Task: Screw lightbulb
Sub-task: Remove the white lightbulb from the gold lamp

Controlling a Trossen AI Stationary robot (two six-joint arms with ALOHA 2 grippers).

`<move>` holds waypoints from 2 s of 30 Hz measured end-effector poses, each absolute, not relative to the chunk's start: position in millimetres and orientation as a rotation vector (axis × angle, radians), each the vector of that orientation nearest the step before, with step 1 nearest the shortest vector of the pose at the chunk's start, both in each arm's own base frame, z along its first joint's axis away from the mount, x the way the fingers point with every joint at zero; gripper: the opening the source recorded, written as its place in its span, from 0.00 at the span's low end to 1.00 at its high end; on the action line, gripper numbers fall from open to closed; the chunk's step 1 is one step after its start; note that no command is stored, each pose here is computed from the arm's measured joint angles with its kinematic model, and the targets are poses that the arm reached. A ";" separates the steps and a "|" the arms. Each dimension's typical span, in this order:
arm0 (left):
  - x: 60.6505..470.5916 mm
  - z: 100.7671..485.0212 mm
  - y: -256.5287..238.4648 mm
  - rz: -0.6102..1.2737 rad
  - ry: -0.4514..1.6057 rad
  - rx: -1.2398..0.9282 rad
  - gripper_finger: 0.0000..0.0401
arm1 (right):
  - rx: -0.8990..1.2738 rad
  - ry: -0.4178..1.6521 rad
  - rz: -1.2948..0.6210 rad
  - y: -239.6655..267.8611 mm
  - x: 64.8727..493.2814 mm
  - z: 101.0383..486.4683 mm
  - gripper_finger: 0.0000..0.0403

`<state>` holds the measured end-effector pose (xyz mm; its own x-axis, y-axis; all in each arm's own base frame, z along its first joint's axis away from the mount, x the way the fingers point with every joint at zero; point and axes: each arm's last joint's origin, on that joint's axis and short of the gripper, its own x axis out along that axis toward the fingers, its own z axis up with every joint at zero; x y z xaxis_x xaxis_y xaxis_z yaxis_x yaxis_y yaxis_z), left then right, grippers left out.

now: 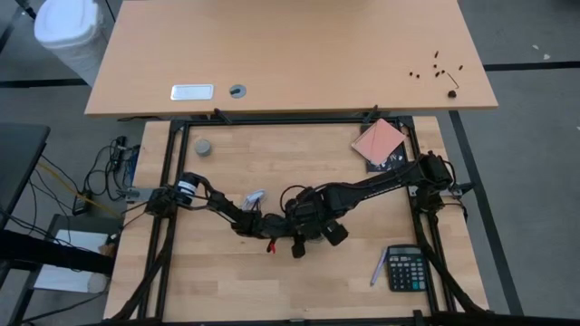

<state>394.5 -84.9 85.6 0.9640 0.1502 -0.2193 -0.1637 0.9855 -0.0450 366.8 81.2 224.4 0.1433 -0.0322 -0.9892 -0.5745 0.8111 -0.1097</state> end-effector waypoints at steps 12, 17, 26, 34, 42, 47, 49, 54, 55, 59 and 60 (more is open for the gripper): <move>394.5 84.9 -83.2 0.176 0.223 -0.066 0.46 | -0.414 1.381 0.325 79.6 370.2 229.6 0.79; 394.7 84.7 -82.7 0.181 0.226 -0.067 0.46 | -0.214 1.370 0.195 81.3 374.0 247.6 0.95; 394.9 84.8 -83.0 0.179 0.226 -0.070 0.46 | 0.384 1.385 -0.320 72.6 373.0 250.7 0.96; 394.8 84.9 -82.9 0.180 0.225 -0.083 0.46 | 0.586 1.307 -0.583 73.3 371.8 245.8 0.95; 394.7 84.9 -82.9 0.182 0.223 -0.101 0.46 | 0.587 1.191 -0.723 91.0 367.9 246.4 0.92; 394.5 84.7 -83.1 0.180 0.226 -0.100 0.46 | 0.437 1.086 -0.774 109.7 361.4 247.8 0.89; 394.5 84.7 -83.4 0.178 0.226 -0.098 0.46 | 0.405 1.059 -0.772 116.5 359.5 245.5 0.89; 394.5 84.8 -83.3 0.176 0.225 -0.106 0.46 | 0.289 0.988 -0.799 130.6 350.7 234.7 0.89; 394.5 84.8 -83.3 0.176 0.225 -0.106 0.46 | 0.273 0.987 -0.803 131.5 348.9 229.9 0.89; 394.5 84.7 -83.4 0.176 0.225 -0.108 0.46 | 0.279 0.921 -0.796 134.9 348.9 212.1 0.89; 394.5 84.7 -83.5 0.176 0.226 -0.107 0.46 | 0.279 0.889 -0.795 136.4 349.4 208.5 0.89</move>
<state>394.5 -83.5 84.7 0.9592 0.1615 -0.2318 -0.1855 0.9789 -0.0854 349.4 136.4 208.5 0.3735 -0.5012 -0.7806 0.7196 0.6875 -0.0970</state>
